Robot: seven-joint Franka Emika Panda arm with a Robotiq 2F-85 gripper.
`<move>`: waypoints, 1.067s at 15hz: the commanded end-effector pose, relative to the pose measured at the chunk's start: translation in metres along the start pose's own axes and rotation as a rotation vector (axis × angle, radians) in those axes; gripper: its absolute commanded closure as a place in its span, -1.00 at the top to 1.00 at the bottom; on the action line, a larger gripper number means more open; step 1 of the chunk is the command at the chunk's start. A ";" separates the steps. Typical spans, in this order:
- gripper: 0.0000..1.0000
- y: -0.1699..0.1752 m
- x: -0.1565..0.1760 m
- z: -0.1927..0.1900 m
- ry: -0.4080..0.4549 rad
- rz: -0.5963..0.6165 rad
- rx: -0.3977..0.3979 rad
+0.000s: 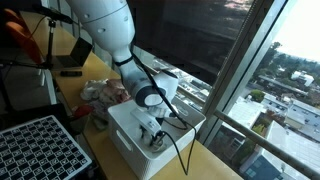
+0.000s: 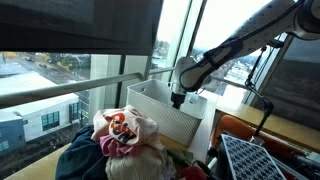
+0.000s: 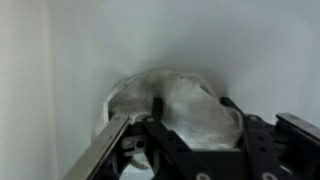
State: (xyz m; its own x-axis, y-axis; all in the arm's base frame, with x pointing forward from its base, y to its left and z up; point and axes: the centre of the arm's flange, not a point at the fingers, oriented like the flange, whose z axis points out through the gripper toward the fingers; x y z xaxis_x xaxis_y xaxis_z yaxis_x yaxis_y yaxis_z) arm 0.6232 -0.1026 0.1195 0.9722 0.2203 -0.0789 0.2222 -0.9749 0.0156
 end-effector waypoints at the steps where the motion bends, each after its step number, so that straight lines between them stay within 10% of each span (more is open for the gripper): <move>1: -0.42 -0.014 -0.003 -0.014 0.002 -0.010 -0.018; 5: -1.00 -0.028 -0.010 -0.030 0.010 -0.002 -0.010; 16: -0.97 -0.204 -0.036 -0.152 0.164 -0.131 -0.004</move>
State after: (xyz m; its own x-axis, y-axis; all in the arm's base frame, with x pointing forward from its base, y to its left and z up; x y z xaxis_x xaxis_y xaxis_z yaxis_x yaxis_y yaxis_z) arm 0.5876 0.0455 0.2385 0.9465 0.3206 0.0358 0.3203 -0.9472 0.0133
